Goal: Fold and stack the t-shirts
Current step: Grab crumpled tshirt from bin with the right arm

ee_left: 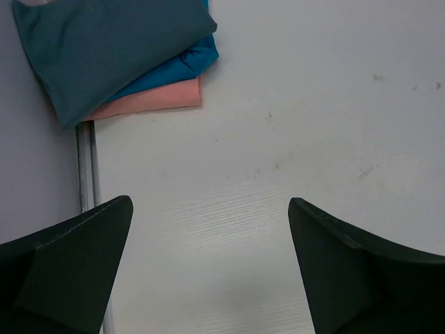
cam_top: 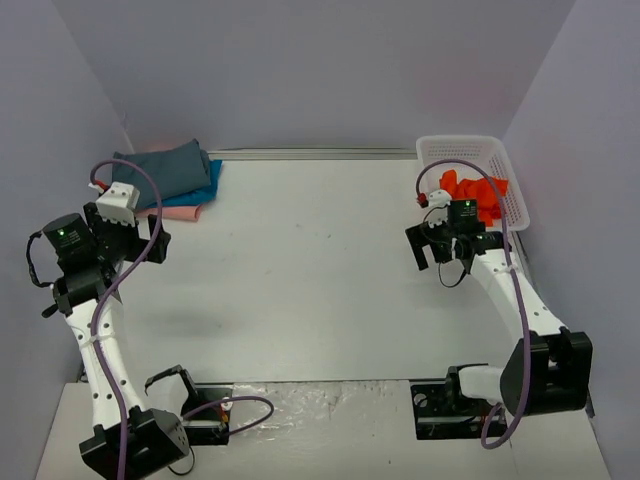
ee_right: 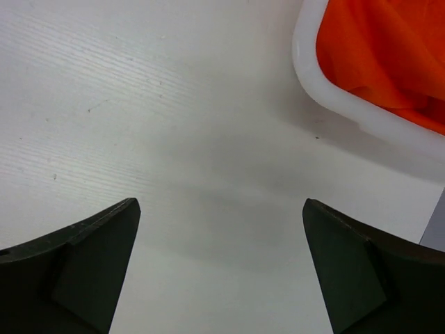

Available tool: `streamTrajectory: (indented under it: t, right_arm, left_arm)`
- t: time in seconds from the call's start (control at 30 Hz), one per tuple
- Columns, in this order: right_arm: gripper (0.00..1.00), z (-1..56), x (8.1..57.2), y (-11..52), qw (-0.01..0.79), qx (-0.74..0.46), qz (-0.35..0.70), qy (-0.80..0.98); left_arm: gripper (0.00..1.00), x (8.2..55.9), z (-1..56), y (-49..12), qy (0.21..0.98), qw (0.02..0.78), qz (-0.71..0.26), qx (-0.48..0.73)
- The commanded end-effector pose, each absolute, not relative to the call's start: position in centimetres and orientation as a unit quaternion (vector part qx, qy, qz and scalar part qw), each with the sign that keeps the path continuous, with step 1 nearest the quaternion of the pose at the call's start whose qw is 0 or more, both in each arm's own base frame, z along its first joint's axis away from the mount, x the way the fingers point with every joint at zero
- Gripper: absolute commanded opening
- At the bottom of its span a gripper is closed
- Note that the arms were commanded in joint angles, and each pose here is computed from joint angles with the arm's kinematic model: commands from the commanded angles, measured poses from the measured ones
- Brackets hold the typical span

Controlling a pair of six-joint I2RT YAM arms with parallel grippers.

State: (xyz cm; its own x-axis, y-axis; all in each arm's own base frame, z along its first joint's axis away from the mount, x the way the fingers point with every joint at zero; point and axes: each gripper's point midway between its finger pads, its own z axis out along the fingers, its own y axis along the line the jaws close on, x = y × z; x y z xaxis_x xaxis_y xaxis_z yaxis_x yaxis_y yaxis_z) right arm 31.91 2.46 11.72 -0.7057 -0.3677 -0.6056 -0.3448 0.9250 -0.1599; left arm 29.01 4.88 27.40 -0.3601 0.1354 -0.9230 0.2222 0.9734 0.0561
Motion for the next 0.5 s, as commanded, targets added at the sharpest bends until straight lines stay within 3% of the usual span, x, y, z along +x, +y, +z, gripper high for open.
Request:
streamTrajectory:
  t: [0.0,0.1,0.2,0.37,0.47]
  right_arm:
    - [1.00,17.6,32.6,3.9,0.413,-0.177,0.009,0.893]
    - [1.00,17.5,31.4,6.8,0.416,-0.252,0.077,0.870]
    - [1.00,18.0,34.2,4.0,0.392,-0.236,0.002,0.889]
    - [1.00,23.9,41.2,-1.3,0.462,-0.180,-0.089,0.864]
    - [0.99,23.5,44.5,-5.2,0.448,-0.131,-0.122,0.876]
  left_arm:
    - [0.94,29.7,30.7,5.7,0.800,0.593,-0.014,0.083]
    - [0.94,30.2,31.7,6.1,0.794,0.602,-0.003,0.089]
    - [0.94,31.1,33.0,6.3,0.785,0.612,-0.002,0.096]
    - [0.94,32.2,34.5,5.8,0.778,0.621,-0.038,0.086]
    - [0.94,32.1,34.9,5.5,0.767,0.634,-0.038,0.088]
